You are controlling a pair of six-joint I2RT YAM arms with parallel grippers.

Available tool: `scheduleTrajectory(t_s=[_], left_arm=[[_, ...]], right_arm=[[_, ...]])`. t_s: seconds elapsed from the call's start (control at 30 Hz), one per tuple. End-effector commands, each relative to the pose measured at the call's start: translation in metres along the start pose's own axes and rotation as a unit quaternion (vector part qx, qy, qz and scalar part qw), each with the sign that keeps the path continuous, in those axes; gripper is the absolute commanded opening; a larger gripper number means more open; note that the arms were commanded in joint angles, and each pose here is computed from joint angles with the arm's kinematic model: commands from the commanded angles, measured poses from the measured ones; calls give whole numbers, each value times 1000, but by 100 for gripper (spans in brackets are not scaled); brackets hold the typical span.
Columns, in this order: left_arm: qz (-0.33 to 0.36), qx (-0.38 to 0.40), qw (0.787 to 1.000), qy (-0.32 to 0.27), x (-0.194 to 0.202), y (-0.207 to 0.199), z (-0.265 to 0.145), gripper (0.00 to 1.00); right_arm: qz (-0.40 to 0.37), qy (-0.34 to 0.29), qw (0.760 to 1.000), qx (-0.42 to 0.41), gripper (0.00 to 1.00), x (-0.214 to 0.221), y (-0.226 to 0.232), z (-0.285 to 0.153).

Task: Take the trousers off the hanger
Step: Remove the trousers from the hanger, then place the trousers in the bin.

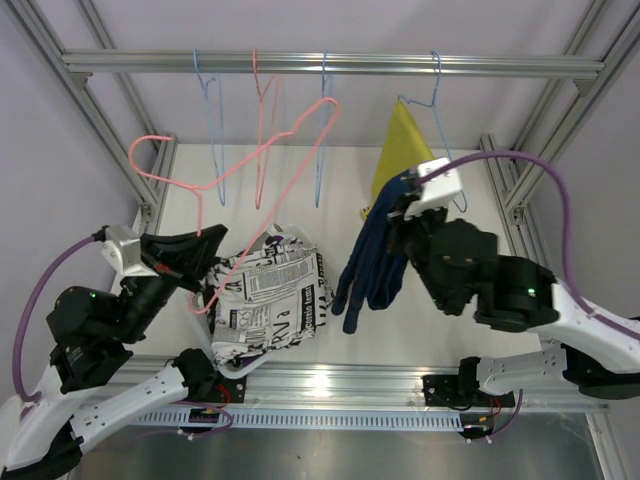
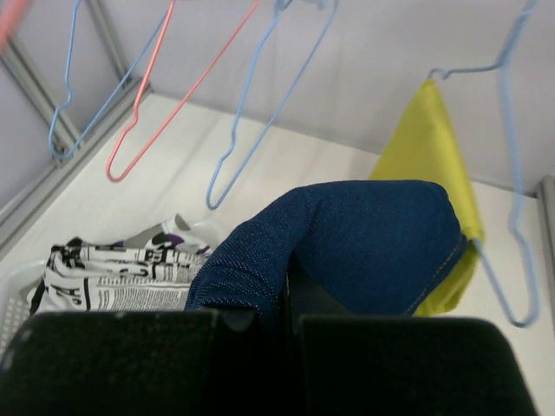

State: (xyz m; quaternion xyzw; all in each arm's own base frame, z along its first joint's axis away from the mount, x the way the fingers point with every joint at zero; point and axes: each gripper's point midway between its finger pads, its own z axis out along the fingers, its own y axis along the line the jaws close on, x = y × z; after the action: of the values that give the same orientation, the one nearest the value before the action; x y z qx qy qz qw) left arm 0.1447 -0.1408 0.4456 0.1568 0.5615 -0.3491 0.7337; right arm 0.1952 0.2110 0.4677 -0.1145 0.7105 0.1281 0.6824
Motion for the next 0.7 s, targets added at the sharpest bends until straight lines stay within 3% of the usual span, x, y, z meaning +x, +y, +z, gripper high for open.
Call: scheduleTrajectory(t_s=[0.0,0.67], left_arm=[[15,-94,994,-58,-31,35,-8,0],[43,-182,979,-81,-18,73,-38,0]], right_arm=[[37,4,999,-40,0,2,33,14],[15,103,981,-165,0,93,181,67]])
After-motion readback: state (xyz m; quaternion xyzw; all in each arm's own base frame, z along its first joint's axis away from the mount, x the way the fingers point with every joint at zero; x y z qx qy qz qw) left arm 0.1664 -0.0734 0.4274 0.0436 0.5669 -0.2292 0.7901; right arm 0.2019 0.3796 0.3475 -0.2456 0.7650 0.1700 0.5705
